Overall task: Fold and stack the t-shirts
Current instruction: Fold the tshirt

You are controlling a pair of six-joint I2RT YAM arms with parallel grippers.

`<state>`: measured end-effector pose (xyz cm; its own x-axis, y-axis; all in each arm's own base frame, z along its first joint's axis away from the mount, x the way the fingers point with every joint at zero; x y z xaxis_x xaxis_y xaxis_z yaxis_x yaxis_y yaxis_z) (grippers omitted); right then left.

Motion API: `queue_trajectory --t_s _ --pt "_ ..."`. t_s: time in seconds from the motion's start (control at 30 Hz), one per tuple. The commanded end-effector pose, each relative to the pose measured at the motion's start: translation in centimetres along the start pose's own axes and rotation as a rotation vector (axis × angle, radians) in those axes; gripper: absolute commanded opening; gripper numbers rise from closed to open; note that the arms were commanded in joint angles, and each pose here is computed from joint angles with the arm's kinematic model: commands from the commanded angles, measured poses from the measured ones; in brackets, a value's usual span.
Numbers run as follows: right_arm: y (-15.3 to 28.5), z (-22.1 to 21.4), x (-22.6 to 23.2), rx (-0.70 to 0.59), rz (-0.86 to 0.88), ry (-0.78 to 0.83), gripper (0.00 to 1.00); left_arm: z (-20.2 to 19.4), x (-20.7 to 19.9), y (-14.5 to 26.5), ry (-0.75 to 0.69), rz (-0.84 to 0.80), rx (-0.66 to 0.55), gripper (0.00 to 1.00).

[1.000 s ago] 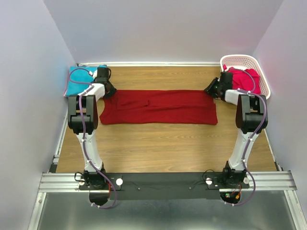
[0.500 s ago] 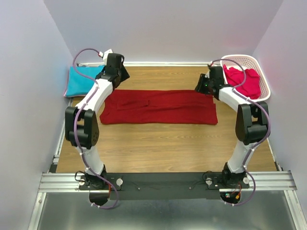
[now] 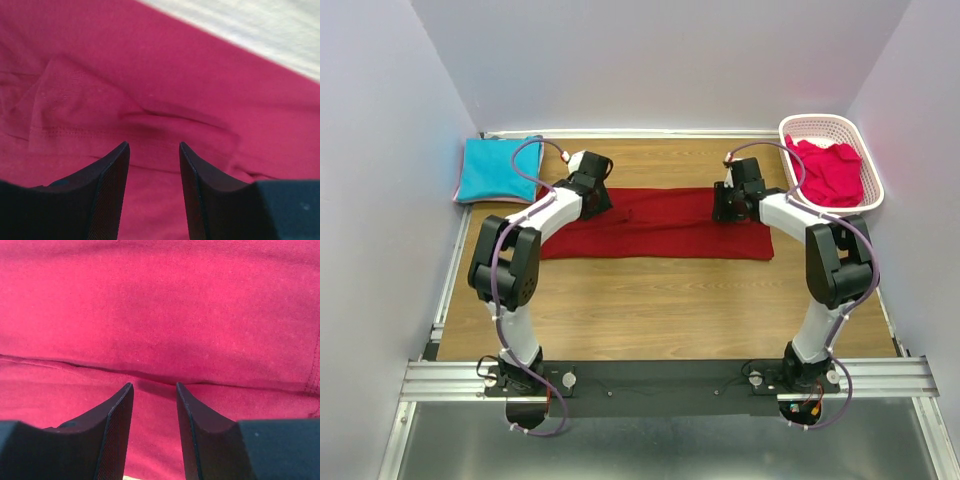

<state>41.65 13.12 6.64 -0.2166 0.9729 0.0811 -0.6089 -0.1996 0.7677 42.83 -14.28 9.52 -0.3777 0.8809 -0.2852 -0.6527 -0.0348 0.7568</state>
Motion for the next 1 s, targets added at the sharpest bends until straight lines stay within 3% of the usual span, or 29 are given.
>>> queue_trajectory --t_s 0.0,0.33,0.43,0.63,0.8,0.97 --pt "-0.5 -1.4 -0.8 0.046 -0.055 0.034 0.48 -0.4 1.3 -1.9 0.016 0.079 -0.015 0.52" --pt "-0.1 -9.5 -0.5 0.333 -0.072 -0.025 0.48 -2.6 1.5 -6.8 -0.075 0.150 0.084 0.52" --pt "2.3 -12.7 -0.1 0.463 -0.076 -0.030 0.49 -2.3 1.8 -7.9 -0.121 0.177 0.095 0.52" --pt "7.7 -18.0 5.4 0.623 0.060 -0.010 0.49 0.5 0.2 -9.5 -0.226 0.144 0.051 0.52" --pt "10.9 -19.6 11.7 0.642 0.193 0.037 0.50 3.7 -3.3 -10.2 -0.309 0.027 -0.044 0.54" --pt "11.7 -17.1 17.2 0.557 0.262 0.144 0.52 6.2 -6.8 -10.8 -0.316 -0.085 -0.122 0.57"
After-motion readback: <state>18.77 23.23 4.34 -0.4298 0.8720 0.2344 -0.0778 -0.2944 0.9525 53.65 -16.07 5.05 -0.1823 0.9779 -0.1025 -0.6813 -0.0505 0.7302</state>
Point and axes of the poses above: each gripper's point midway between its finger pads, its own y axis back along the fingers, its own x axis along the line the jaws close on, z = x × y, the point moved 2 cm from there along y, back along the fingers, and after that the axes turned 6 degrees about y, right-handed, at the moved point
